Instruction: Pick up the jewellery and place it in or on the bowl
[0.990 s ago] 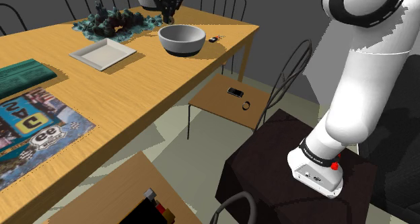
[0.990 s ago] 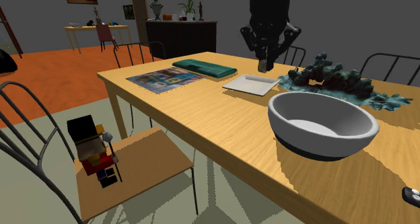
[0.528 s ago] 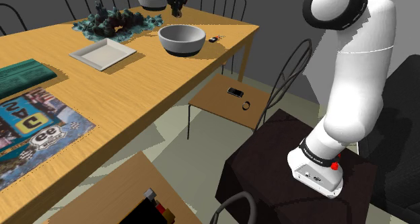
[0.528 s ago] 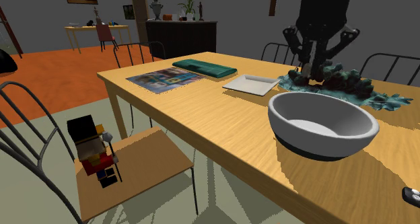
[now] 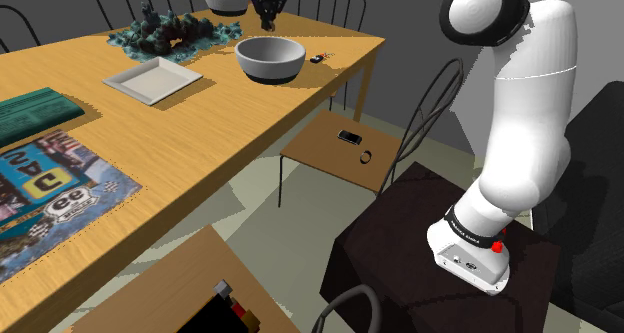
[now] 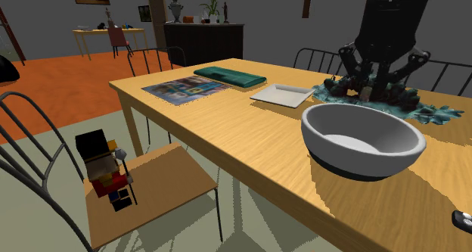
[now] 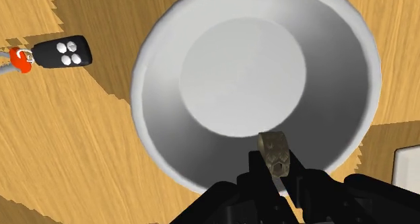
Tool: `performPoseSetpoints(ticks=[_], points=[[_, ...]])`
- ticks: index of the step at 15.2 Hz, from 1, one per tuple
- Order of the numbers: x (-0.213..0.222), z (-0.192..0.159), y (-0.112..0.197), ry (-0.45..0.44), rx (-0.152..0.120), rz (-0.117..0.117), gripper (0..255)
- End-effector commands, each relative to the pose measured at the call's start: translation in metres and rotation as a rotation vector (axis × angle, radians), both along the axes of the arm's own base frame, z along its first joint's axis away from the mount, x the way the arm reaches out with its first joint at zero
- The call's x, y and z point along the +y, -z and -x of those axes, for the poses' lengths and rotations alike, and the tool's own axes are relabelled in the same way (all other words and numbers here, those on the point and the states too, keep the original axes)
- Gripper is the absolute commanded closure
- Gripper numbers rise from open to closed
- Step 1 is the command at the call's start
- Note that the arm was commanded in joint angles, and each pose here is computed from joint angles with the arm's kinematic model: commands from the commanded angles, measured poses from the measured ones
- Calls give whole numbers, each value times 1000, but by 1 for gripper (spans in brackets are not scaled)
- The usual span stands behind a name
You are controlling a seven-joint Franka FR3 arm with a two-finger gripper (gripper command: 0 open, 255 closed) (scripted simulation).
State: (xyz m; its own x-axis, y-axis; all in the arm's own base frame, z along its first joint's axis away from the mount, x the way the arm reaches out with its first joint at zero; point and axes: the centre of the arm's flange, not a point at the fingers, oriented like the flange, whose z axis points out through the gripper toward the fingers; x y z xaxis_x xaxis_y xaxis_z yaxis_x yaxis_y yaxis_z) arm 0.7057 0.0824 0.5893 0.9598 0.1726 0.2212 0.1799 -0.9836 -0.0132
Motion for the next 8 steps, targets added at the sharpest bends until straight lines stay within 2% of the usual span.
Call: performPoseSetpoints(ticks=[1, 8], points=[[0, 0, 11, 0, -1, 0, 255], [0, 0, 50, 0, -1, 0, 255]])
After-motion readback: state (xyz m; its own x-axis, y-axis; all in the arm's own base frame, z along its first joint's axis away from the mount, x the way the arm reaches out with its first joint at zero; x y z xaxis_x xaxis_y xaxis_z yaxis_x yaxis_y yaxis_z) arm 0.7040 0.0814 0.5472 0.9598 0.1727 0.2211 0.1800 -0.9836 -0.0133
